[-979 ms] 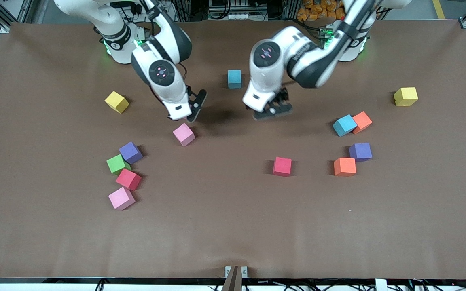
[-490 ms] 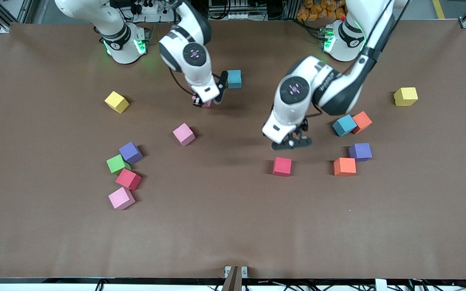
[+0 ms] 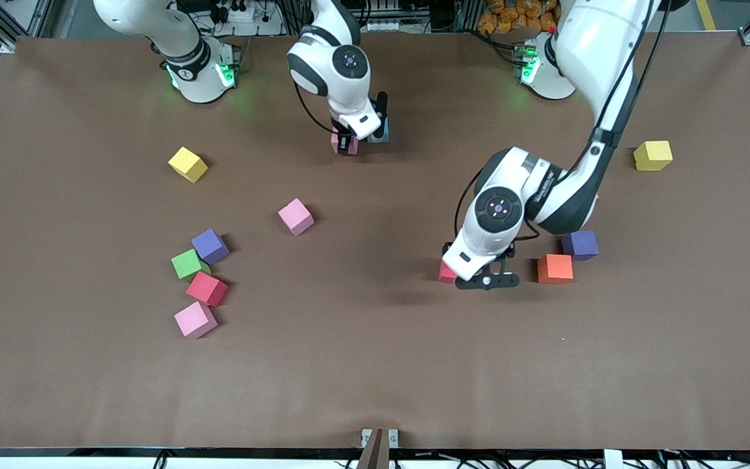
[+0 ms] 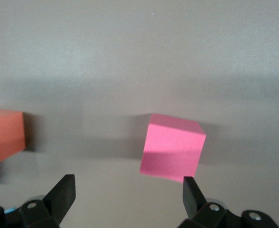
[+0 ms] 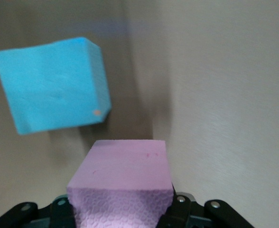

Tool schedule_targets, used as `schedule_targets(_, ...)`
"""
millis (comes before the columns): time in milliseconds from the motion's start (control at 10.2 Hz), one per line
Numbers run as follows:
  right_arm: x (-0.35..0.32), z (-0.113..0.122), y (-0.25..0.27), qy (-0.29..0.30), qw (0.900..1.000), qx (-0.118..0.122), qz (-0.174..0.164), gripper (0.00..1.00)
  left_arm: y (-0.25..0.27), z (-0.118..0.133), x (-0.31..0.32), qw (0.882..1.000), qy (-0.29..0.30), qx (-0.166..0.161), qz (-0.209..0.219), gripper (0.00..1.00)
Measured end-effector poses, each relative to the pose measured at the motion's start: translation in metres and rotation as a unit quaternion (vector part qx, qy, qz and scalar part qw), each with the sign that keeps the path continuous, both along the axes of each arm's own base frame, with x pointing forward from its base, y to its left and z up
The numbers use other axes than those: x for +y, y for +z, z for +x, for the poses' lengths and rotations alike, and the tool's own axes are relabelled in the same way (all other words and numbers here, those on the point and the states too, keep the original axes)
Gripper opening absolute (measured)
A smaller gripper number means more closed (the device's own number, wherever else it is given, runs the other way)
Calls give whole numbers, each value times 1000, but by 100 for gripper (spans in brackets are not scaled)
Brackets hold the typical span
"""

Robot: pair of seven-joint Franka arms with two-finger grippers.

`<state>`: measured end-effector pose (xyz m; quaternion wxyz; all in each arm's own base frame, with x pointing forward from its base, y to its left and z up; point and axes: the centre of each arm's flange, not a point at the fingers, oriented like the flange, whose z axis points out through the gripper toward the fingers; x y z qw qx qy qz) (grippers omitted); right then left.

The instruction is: Form number 2 with 11 blocks

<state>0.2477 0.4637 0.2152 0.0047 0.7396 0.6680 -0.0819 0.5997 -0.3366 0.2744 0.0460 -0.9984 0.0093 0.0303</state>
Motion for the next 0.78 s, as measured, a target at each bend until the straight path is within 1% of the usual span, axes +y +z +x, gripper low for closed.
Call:
schedule_targets(98,4,-11,-6,0,1000,-2,-1,59,-3,1,-7,1000,-24,-3,-5,100)
schedule_targets(196,7,-17,-10,-1,1000,-3,-2,59,-2,2,-13,998,-55,-9,-16,100)
schedule_targets(392,9,-22,-11,-7,1000,-5,-3,59,2,6,-18,994,-97,-20,-48,100)
schedule_targets(588,14,-32,-12,-7,1000,-8,-1,59,-8,8,-17,988,-142,-19,-51,100)
schedule_targets(783,18,-40,-18,-2,1000,-12,3,59,-25,12,-10,986,-161,-14,-47,100)
